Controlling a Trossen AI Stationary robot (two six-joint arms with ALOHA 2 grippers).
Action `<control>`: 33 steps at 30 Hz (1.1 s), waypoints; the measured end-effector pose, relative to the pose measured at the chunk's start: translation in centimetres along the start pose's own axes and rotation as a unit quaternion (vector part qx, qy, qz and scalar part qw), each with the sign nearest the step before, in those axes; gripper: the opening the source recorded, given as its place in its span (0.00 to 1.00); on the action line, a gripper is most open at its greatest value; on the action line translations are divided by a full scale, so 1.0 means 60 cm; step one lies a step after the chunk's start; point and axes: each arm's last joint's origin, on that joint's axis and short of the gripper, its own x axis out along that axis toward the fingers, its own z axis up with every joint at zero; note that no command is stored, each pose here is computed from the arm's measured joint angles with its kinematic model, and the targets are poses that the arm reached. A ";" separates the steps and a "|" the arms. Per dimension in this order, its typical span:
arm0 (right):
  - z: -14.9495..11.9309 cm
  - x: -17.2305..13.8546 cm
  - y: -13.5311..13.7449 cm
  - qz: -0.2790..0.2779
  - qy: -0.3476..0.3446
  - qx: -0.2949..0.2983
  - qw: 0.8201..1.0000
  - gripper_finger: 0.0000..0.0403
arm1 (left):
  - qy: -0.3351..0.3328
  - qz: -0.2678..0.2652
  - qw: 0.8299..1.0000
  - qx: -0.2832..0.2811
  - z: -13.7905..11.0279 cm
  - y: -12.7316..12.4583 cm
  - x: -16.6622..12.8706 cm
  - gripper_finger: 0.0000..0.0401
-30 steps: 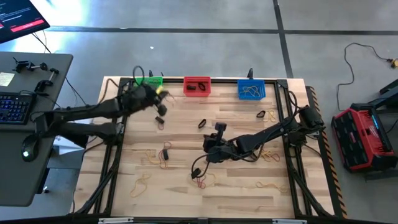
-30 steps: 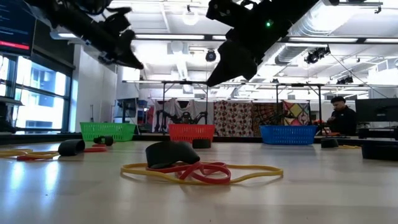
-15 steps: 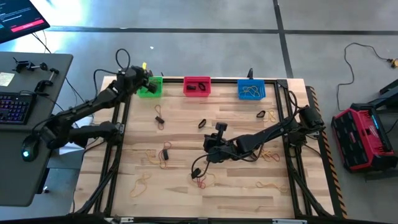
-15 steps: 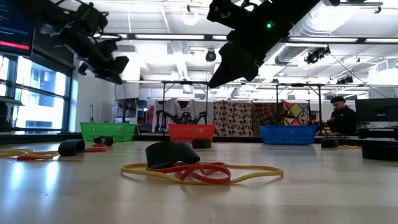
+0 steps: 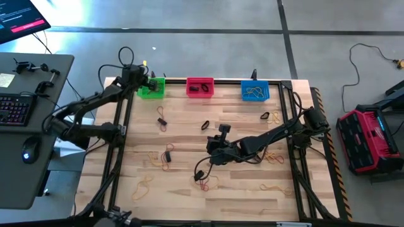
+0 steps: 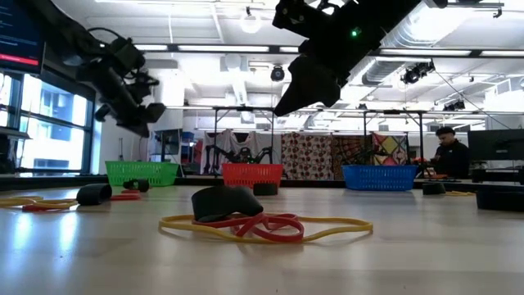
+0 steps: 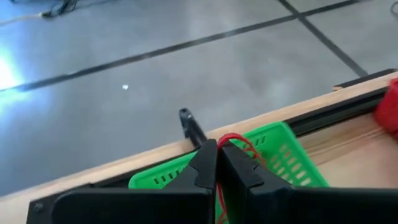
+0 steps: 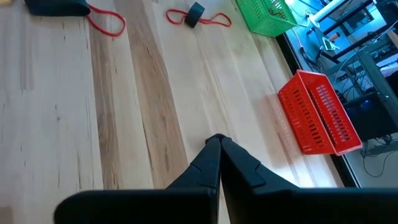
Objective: Sort rubber bands into baskets
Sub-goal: Put the red rubber band into the green bin, then put the black rubber band into the red bin
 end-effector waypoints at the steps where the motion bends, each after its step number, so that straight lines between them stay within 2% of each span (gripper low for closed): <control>1: 0.000 0.000 0.000 0.000 0.000 0.000 1.000 0.00 | 0.004 0.001 1.000 -0.003 -0.001 0.001 0.002 0.01; 7: 0.000 0.000 0.000 0.000 0.000 0.000 1.000 0.00 | 0.018 0.000 1.000 0.000 -0.007 0.001 0.007 0.08; 19: 0.000 0.000 0.001 0.013 0.001 0.000 1.000 0.00 | 0.022 -0.003 1.000 -0.001 -0.008 0.001 0.007 0.31; 26: 0.000 0.001 0.000 0.015 0.002 0.001 1.000 0.00 | 0.024 -0.003 1.000 0.004 -0.009 0.000 0.007 0.33; 33: 0.000 0.017 -0.014 0.043 0.014 0.022 0.999 0.00 | 0.034 -0.037 0.998 0.028 -0.011 -0.010 0.002 0.30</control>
